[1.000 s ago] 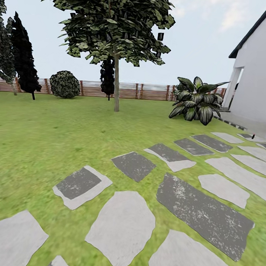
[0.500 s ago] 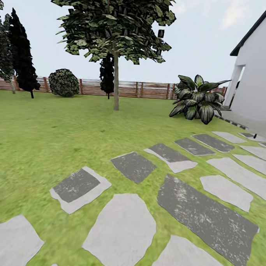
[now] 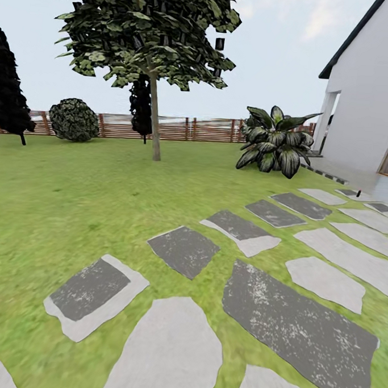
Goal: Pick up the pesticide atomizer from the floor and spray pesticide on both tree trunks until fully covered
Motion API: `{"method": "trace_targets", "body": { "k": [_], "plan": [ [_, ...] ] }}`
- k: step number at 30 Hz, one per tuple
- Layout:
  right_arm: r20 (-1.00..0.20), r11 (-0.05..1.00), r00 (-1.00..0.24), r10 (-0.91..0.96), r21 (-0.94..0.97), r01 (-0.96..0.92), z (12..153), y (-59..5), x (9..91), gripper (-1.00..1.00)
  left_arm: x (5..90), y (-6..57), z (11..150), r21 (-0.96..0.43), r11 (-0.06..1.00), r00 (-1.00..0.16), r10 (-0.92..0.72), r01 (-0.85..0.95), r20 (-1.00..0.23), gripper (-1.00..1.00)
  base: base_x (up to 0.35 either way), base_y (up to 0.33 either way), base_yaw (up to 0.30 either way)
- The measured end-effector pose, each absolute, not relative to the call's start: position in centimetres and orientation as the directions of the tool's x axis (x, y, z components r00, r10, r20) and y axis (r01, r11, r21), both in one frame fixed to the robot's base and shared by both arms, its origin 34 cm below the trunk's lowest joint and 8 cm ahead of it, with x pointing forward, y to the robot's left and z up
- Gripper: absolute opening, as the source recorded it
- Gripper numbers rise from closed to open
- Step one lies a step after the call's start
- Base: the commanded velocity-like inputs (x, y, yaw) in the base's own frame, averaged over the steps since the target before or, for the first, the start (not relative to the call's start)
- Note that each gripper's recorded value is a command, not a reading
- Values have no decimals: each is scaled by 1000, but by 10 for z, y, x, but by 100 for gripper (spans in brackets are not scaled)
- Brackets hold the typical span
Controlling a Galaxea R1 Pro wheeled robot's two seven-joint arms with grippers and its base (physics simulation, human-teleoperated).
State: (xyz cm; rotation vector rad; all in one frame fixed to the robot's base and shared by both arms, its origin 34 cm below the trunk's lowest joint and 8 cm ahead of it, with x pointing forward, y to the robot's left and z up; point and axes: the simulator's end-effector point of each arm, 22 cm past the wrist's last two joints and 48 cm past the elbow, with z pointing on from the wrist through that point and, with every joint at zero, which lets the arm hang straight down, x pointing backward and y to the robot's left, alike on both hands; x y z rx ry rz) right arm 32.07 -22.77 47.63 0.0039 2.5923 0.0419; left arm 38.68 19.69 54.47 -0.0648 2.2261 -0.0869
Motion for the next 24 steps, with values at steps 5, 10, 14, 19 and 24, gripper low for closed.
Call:
{"method": "trace_targets", "body": {
  "k": [5,10,14,19,24],
  "plan": [
    [-522,1000,-853,11,30,-6,477,-228,320,100,381,196,541,-86,996,-621,-76,-14,-780,100,700,149,-245],
    [-523,1000,-853,11,30,-6,477,-228,320,100,378,195,539,-87,996,-628,-76,-13,-775,100,700,187,-291],
    [-522,1000,-853,11,31,-6,477,-228,320,100,377,195,539,-86,996,-629,-76,-14,-774,100,700,202,-298],
    [-525,1000,-851,11,31,-7,477,-227,320,100,377,196,540,-86,996,-628,-76,-15,-775,100,700,205,-299],
    [-519,1000,-855,11,31,-6,475,-228,321,100,378,195,537,-86,996,-632,-76,-14,-771,100,700,206,-300]
  ]
}}
